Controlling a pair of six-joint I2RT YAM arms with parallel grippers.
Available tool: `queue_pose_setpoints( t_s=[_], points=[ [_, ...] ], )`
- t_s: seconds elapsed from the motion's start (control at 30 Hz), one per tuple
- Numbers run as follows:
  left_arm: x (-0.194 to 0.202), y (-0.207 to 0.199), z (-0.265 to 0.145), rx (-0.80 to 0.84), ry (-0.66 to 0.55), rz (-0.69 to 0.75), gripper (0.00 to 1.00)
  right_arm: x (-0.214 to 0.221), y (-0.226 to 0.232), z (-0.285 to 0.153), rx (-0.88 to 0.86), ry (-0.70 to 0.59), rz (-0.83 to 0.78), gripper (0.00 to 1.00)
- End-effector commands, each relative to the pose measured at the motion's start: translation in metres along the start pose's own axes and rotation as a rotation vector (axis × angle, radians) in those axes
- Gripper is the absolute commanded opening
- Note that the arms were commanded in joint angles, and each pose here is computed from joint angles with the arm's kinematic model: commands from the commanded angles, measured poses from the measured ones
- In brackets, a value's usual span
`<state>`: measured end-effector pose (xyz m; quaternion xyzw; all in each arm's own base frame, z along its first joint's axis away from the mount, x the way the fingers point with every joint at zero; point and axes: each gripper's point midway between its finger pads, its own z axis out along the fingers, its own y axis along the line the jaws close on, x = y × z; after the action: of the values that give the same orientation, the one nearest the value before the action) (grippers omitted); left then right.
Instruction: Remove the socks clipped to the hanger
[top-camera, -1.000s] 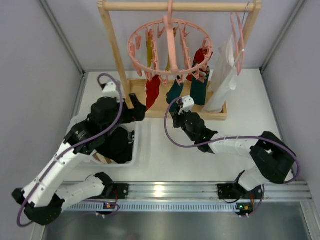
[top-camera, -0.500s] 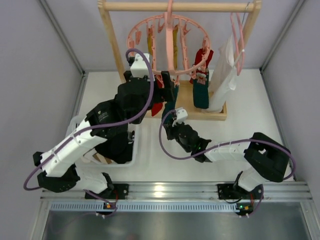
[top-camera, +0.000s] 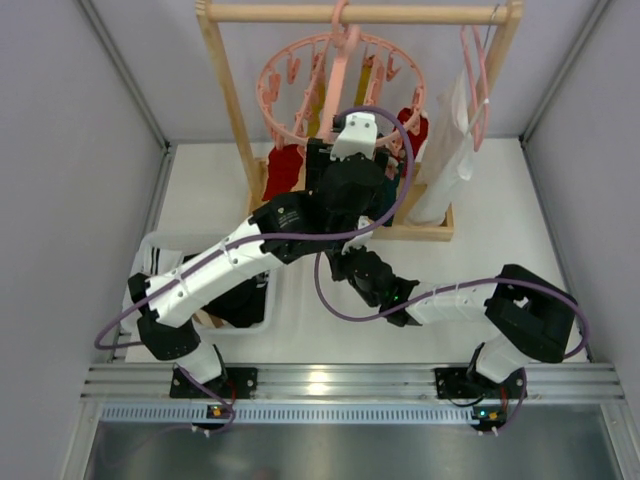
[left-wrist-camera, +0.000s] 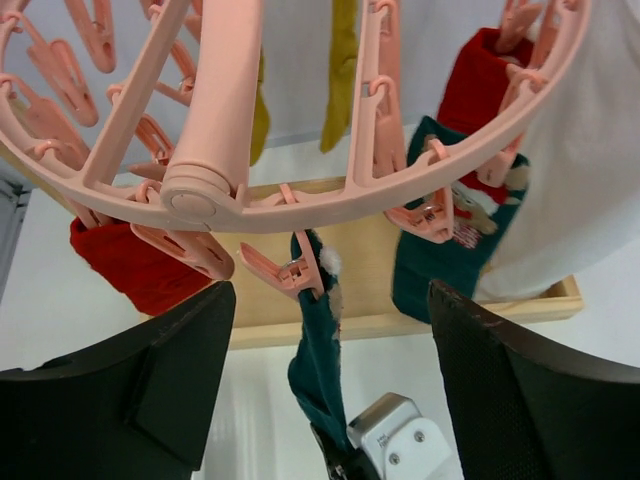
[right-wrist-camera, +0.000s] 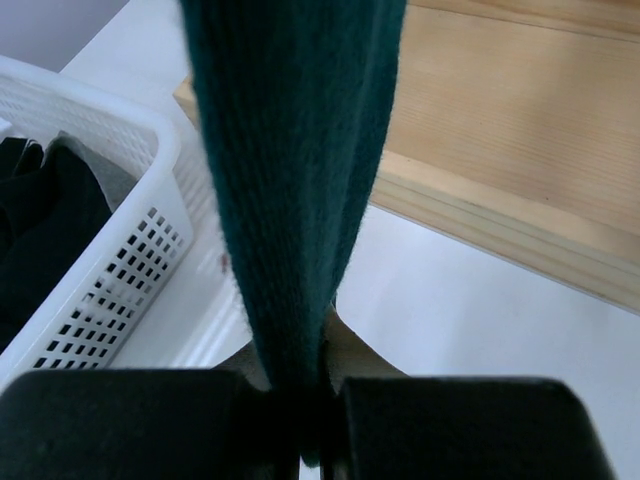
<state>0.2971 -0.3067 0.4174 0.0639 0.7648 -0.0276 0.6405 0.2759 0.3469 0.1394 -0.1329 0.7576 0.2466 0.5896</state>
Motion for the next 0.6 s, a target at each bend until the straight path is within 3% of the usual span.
queue_pose_setpoints(
  t_s=[0.0,0.57],
  points=[
    [-0.024,0.022,-0.005,-0.062,-0.047,-0.053,0.80,-0.034,0.023,0.000,-0.042,-0.092,0.061,0.00],
    [0.009,0.046,0.038,-0.042,0.065,-0.144,0.75,-0.045,0.029,-0.001,-0.047,-0.095,0.025,0.00]
  ],
)
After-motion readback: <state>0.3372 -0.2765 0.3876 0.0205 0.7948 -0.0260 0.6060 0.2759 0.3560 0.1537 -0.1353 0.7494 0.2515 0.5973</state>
